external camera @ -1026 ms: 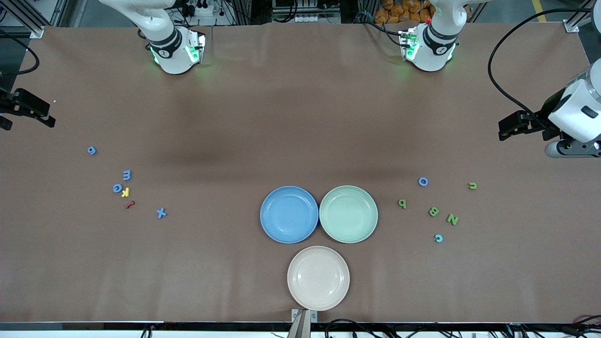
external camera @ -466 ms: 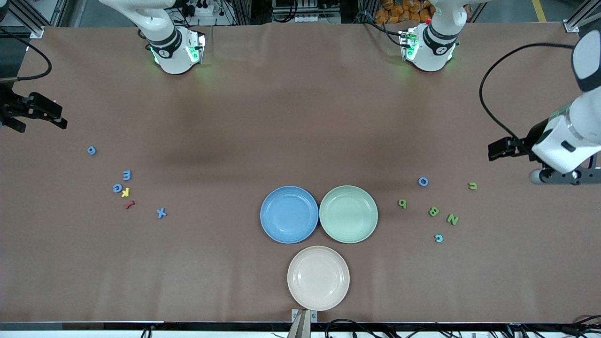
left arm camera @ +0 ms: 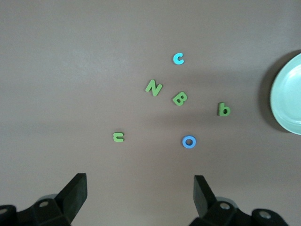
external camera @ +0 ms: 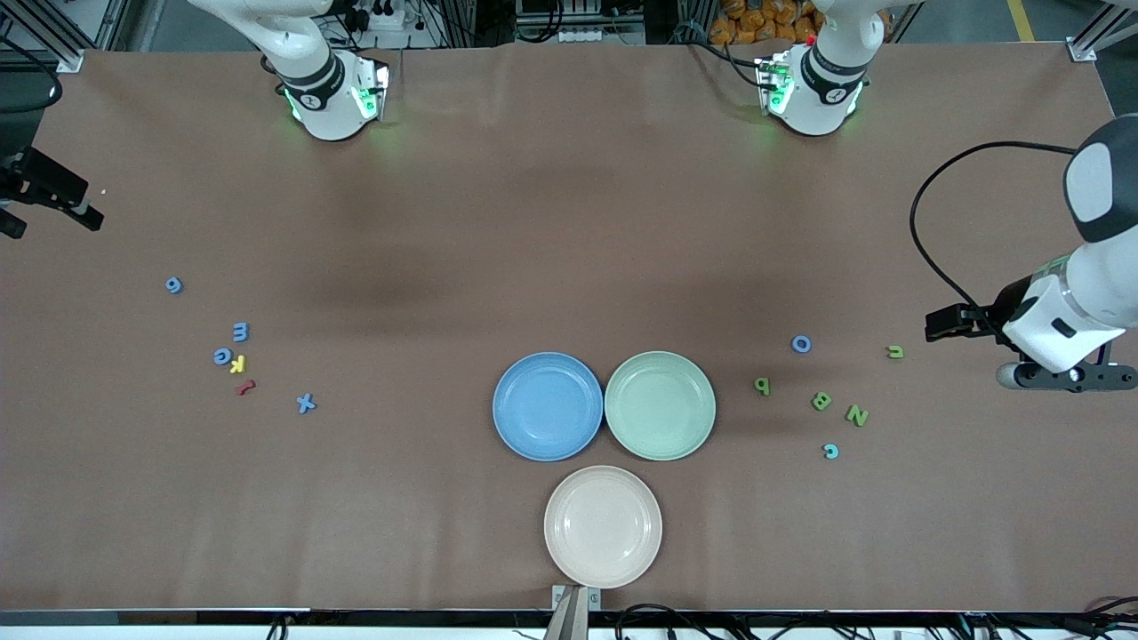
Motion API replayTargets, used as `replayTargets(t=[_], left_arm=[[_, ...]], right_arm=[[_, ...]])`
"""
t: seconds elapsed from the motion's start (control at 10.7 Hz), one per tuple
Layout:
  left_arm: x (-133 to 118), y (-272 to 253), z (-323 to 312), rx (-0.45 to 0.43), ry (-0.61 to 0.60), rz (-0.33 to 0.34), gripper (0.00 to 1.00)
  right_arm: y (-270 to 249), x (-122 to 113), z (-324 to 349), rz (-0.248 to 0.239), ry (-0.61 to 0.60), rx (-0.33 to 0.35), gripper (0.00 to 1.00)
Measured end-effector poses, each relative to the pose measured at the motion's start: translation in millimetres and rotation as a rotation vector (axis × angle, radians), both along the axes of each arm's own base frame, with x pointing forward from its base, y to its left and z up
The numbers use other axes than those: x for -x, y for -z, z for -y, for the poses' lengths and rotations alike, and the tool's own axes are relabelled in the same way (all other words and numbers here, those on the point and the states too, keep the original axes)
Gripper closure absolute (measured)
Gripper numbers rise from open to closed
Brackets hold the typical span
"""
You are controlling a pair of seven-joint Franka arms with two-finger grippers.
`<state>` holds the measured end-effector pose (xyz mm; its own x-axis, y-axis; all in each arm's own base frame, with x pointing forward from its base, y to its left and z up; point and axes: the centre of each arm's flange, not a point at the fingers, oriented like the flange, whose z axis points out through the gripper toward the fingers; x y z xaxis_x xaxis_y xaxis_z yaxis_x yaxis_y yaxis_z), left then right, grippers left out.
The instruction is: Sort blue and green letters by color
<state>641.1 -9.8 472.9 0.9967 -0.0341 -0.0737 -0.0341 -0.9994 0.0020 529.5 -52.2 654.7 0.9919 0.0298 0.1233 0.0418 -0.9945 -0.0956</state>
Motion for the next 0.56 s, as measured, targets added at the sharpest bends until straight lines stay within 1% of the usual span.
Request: replayTargets(t=[0.09, 0.19, 0.37, 0.56], left_arm=[[-1, 17, -6, 0.002, -0.007, -0.015, 0.0], [-4, 34, -12, -0.016, -0.003, -0.018, 0.0], [-7, 75, -13, -0.029, 0.012, 0.026, 0.0], [2, 121, -19, -0.022, 0.009, 0.057, 0.0]], right_arm=[[-1, 1, 0, -0.003, 0.001, 0.0, 0.0], [0, 3, 3, -0.013, 0.004, -0.002, 0.0], [1, 9, 13, -0.038, 0.004, -0.004, 0.0], [0, 17, 30, -0.051, -0.036, -0.009, 0.0]])
